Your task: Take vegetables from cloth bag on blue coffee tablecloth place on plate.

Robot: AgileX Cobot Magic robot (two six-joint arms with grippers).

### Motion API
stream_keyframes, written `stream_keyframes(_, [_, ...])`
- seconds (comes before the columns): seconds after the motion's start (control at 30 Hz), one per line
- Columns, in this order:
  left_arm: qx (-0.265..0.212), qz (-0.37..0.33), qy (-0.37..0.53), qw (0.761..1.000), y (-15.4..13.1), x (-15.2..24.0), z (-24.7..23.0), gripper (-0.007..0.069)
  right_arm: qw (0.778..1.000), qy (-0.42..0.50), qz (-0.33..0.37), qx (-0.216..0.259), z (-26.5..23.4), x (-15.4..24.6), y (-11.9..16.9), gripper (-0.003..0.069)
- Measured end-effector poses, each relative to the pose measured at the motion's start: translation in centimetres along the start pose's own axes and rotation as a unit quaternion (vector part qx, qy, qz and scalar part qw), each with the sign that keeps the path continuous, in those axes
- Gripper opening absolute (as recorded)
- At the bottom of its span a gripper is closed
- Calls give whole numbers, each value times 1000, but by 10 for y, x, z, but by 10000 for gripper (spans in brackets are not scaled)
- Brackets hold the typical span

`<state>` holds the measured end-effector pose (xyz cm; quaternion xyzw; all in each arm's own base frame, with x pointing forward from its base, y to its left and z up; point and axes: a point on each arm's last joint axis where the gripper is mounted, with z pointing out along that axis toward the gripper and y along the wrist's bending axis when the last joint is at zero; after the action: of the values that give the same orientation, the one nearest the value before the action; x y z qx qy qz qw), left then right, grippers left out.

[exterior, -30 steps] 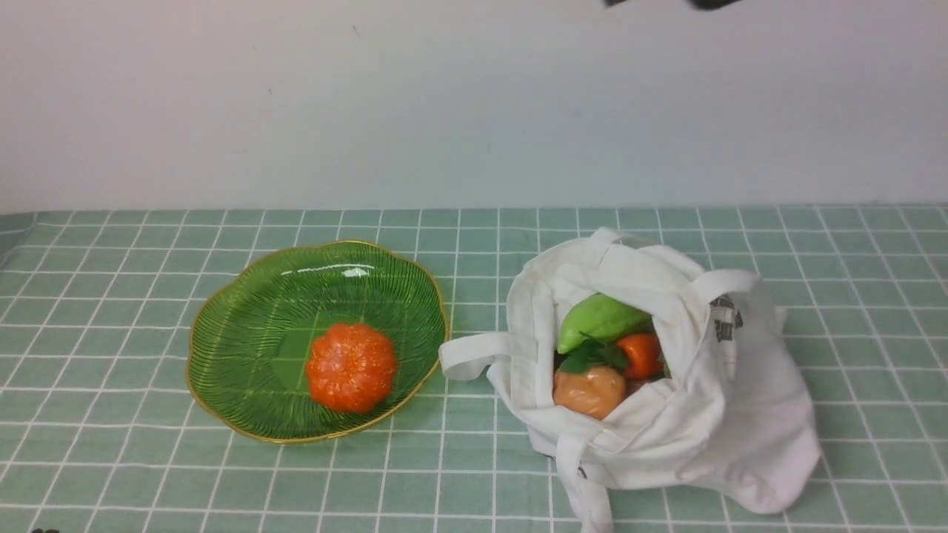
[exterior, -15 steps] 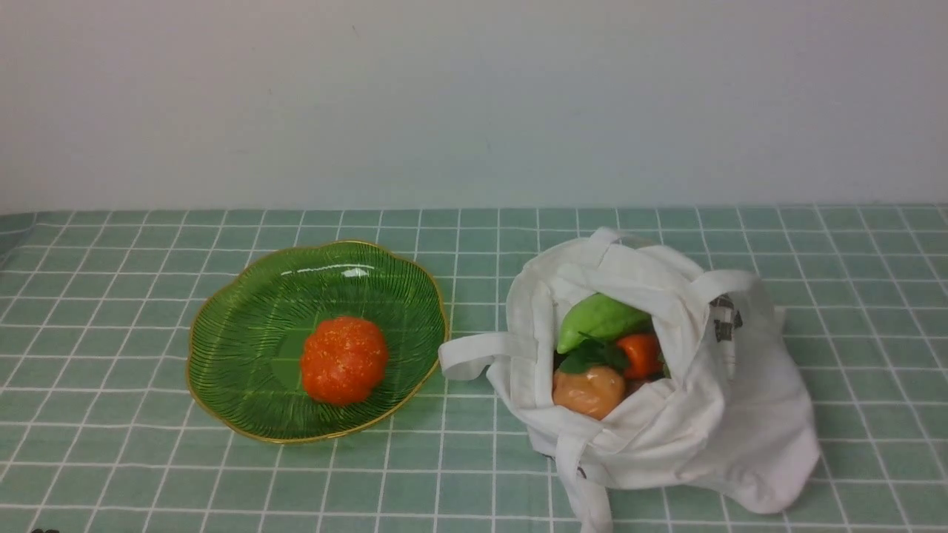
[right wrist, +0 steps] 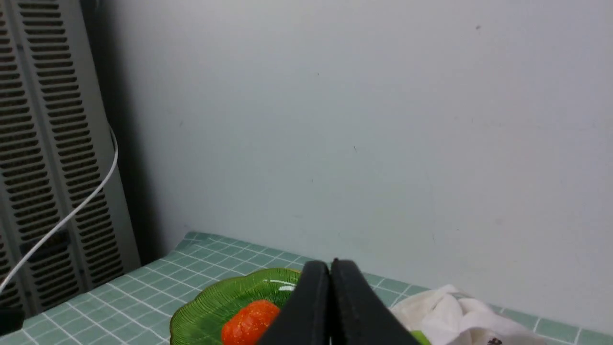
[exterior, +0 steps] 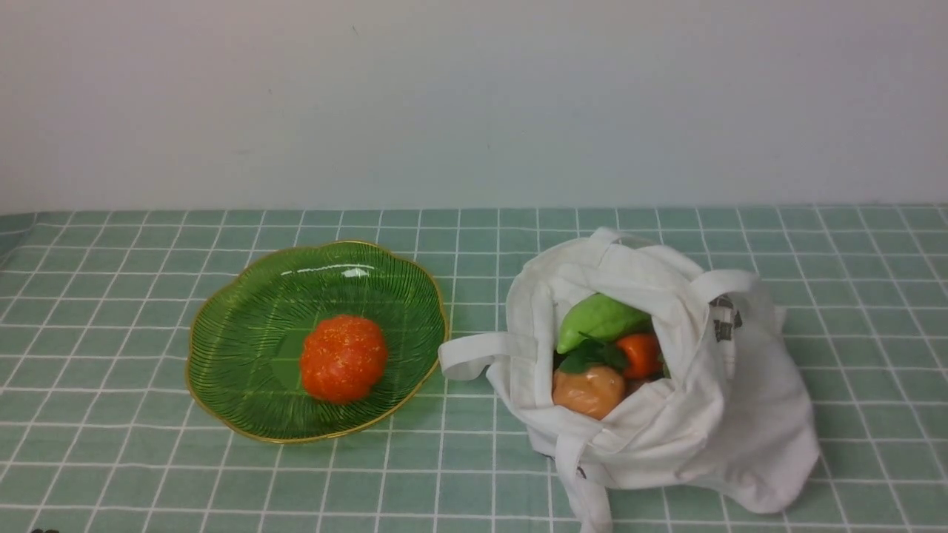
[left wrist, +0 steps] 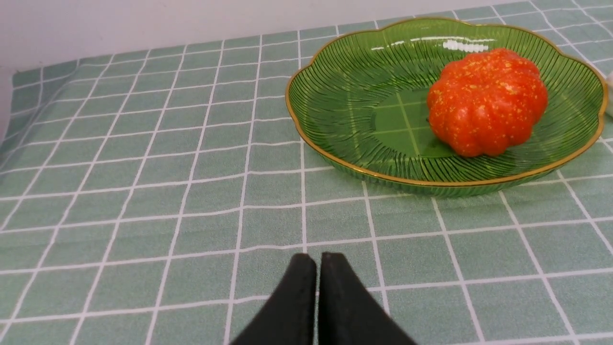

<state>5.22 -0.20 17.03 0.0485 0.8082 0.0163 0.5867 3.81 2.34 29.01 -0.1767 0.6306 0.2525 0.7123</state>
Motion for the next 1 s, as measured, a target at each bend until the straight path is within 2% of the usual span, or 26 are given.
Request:
stream_keyframes(0.47, [0, 0, 0, 1000, 0, 0, 0, -8, 998, -50, -24, -26, 0, -8, 5, -14])
stream_keyframes(0.8, [0, 0, 0, 1000, 0, 0, 0, -8, 998, -43, -38, -29, -1, -6, 6, -14])
stream_keyframes(0.87, [0, 0, 0, 1000, 0, 0, 0, -8, 998, -32, -44, -8, -2, -4, 4, -14])
stream_keyframes(1.0, [0, 0, 0, 1000, 0, 0, 0, -8, 993, 33, -62, 93, -4, 8, -6, -14])
